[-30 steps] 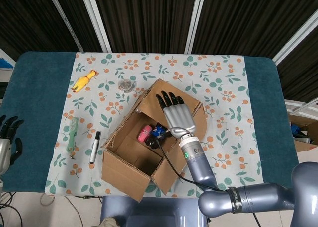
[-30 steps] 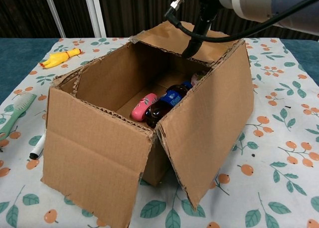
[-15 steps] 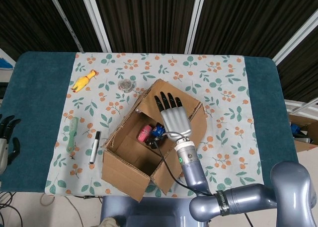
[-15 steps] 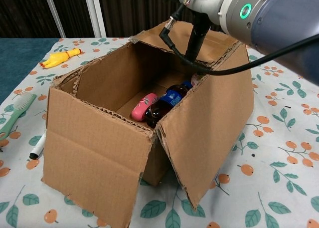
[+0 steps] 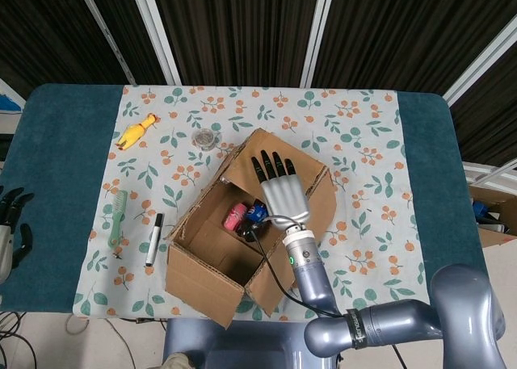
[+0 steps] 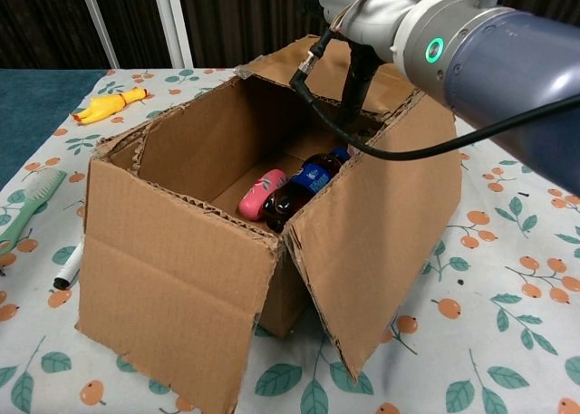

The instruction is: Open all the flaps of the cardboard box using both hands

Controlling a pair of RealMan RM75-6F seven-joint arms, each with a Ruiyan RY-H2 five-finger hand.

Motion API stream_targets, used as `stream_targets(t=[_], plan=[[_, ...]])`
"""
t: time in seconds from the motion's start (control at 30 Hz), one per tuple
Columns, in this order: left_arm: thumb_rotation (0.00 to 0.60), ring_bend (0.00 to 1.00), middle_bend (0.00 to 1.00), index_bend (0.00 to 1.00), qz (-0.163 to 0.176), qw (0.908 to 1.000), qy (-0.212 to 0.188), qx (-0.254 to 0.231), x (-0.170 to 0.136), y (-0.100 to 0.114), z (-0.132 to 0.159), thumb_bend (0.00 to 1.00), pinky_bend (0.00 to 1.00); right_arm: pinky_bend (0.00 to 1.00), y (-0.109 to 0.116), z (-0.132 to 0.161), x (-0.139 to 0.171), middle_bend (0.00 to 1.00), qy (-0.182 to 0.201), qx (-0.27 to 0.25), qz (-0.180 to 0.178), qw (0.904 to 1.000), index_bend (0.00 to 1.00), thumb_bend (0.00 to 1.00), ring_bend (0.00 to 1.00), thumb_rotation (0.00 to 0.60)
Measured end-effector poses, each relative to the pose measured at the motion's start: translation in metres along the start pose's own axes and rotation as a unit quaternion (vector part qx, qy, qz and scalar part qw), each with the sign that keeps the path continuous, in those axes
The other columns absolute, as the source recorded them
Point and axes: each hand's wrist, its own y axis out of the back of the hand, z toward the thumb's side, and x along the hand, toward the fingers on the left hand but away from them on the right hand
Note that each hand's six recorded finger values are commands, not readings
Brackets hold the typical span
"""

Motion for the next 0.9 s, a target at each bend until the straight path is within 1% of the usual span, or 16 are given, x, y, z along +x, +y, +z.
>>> stream_targets(t=[0.27, 0.5, 0.6, 0.77, 0.87, 0.9], plan=[[0.6, 0.06, 0.16, 0.2, 0.0, 1.0, 0.001, 0.001, 0.0006, 0.0001, -0.0005, 0.63, 0.0, 0.15, -0.0032, -0.0012, -0.0025, 0.01, 0.0, 0.014, -0.004, 0.9999, 0.0, 0.0, 0.01, 0.6], [0.6, 0.06, 0.16, 0.2, 0.002, 1.0, 0.003, 0.001, 0.0003, 0.0009, -0.001, 0.63, 0.0, 0.15, -0.0032, -0.0043, -0.0046, 0.01, -0.004, 0.044, -0.025, 0.9987, 0.0, 0.0, 0.01, 0.6], [0.6, 0.06, 0.16, 0.2, 0.002, 1.0, 0.003, 0.001, 0.0003, 0.0007, -0.001, 0.63, 0.0, 0.15, -0.0019, -0.0045, -0.004, 0.01, -0.005, 0.047, -0.034, 0.9983, 0.0, 0.0, 0.01, 0.6], [0.6, 0.06, 0.16, 0.2, -0.001, 1.0, 0.003, 0.002, 0.0003, -0.0002, -0.0007, 0.63, 0.0, 0.15, -0.0016, -0.0062, -0.004, 0.02, -0.005, 0.063, -0.038, 0.9972, 0.0, 0.0, 0.02, 0.6], [0.6, 0.06, 0.16, 0.2, -0.001, 1.0, 0.002, 0.002, 0.0002, -0.0003, -0.0005, 0.63, 0.0, 0.15, -0.0018, -0.0072, -0.004, 0.02, -0.005, 0.068, -0.036, 0.997, 0.0, 0.02, 0.02, 0.6], [0.6, 0.06, 0.16, 0.2, -0.001, 1.0, 0.002, 0.002, 0.0002, -0.0003, -0.0005, 0.63, 0.0, 0.15, -0.0012, -0.0077, -0.0043, 0.02, -0.005, 0.067, -0.035, 0.9972, 0.0, 0.04, 0.02, 0.6]])
